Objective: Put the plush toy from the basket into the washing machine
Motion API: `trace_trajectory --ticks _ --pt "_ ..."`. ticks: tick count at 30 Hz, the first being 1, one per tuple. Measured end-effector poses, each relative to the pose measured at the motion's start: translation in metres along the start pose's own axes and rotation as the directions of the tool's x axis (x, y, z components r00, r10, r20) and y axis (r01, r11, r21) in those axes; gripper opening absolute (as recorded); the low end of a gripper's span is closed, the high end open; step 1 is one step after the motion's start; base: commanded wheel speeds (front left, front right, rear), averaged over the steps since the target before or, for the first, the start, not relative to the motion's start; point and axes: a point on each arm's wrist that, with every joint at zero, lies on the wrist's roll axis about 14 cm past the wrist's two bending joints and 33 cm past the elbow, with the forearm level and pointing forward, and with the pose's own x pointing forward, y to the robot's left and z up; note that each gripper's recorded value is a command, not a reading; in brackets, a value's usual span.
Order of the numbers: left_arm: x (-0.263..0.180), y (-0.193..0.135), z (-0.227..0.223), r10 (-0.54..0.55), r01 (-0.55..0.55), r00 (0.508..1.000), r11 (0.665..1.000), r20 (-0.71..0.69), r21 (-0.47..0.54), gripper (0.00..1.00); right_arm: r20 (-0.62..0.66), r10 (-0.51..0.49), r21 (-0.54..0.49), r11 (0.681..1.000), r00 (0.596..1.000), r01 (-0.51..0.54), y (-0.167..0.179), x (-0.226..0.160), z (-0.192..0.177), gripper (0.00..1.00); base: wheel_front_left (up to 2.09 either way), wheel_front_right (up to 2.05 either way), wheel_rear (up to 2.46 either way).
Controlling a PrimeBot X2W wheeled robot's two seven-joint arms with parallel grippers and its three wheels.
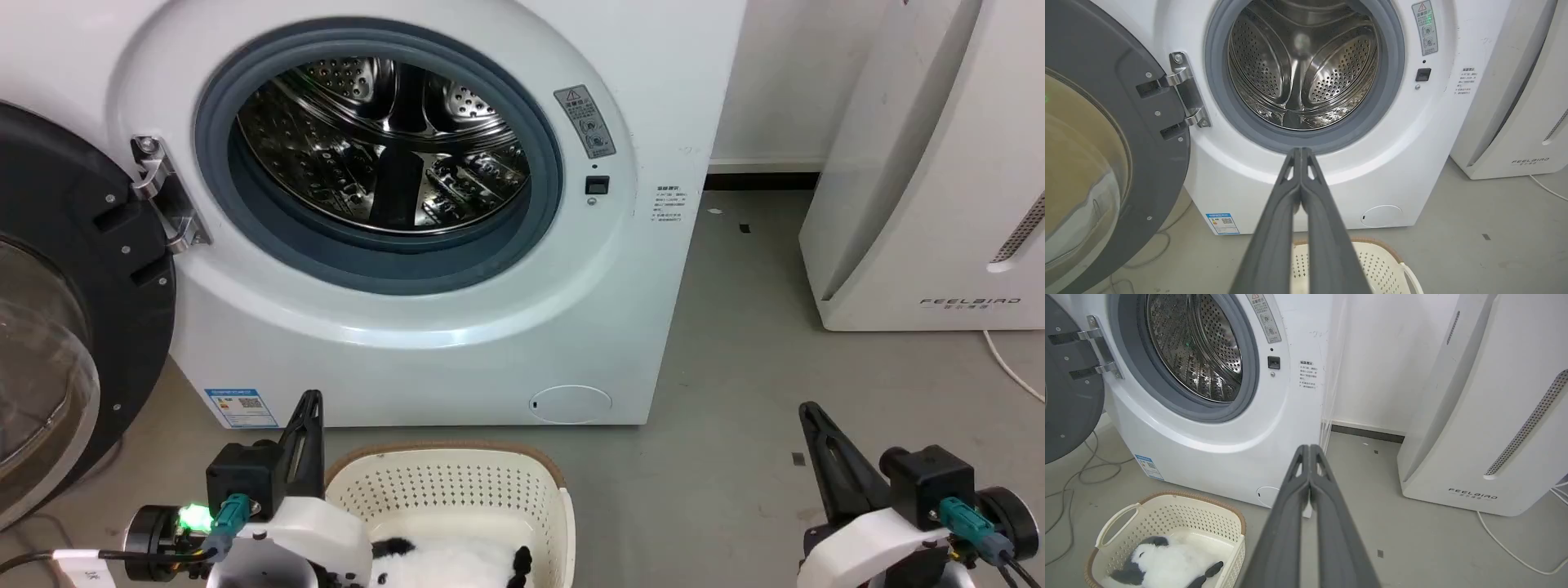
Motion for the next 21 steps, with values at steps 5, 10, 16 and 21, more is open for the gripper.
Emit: trace_trajectory --ticks 5,10,16,21 --pt "0.0000 0.0000 0.0000 0.000 0.000 1.000 1.000 0.000 0.000 0.00 0.000 0.000 0.000 1.000 1.000 0.000 -0.0001 0.0000 0.0000 0.00 0.00 0.00 0.00" --pt "0.0000 -0.0001 0.0000 0.000 0.000 1.000 1.000 0.000 0.000 0.00 0.000 0.000 0.000 1.000 1.000 0.000 -0.0001 0.0000 0.0000 0.00 0.00 0.00 0.00" --pt "0.0000 0.0004 -0.0001 0.002 -0.002 1.000 1.000 0.000 0.000 1.00 0.000 0.000 0.001 1.000 1.000 0.000 0.0001 -0.0001 0.0000 1.00 0.00 0.00 0.00" --pt "0.0002 0.0001 -0.0010 0.002 -0.002 1.000 1.000 -0.002 0.000 1.00 0.001 -0.003 0.002 1.000 1.000 0.003 -0.0011 0.0000 -0.0001 1.00 0.00 0.00 0.00"
